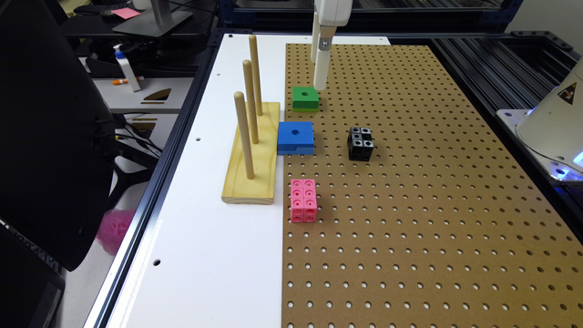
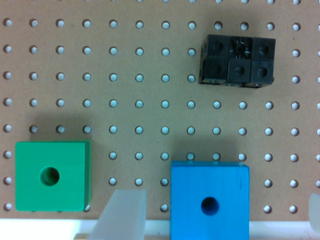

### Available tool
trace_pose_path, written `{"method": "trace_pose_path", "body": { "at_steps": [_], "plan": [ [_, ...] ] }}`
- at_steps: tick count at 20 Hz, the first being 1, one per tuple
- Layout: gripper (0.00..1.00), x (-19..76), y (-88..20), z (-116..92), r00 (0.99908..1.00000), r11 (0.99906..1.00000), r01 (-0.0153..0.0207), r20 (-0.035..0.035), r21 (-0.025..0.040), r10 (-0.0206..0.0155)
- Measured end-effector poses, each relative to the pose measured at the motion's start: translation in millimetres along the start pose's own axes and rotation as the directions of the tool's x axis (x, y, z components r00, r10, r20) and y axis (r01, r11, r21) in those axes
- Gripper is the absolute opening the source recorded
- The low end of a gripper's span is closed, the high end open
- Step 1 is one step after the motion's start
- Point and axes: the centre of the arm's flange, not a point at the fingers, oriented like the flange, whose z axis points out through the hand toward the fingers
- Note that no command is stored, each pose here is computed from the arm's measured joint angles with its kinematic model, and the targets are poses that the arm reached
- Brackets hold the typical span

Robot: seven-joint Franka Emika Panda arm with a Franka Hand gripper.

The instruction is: Pick up blue block.

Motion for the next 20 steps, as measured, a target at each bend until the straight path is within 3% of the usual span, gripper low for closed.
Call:
{"method": "trace_pose_path", "body": {
  "at_steps": [2, 5, 11, 15, 18, 20],
  "plan": [
    [1.00, 2.3, -1.8, 18, 0.999992, 0.999998, -0.0008, 0.0040, 0.0019, 0.0008],
    [1.00, 4.5, -3.5, 34, 0.999989, 0.999977, -0.0018, 0.0044, 0.0065, 0.0018],
    [1.00, 6.9, -8.2, 31, 0.999992, 0.999876, 0.0015, -0.0038, 0.0156, -0.0014],
    [1.00, 7.3, -9.1, 30, 0.999983, 0.999846, 0.0022, -0.0055, 0.0174, -0.0021],
    [1.00, 7.1, -8.8, 44, 0.999986, 0.999932, 0.0015, 0.0051, 0.0116, -0.0015],
    [1.00, 8.3, -9.9, 65, 0.999968, 0.999883, 0.0001, 0.0079, 0.0153, -0.0003]
  ]
}}
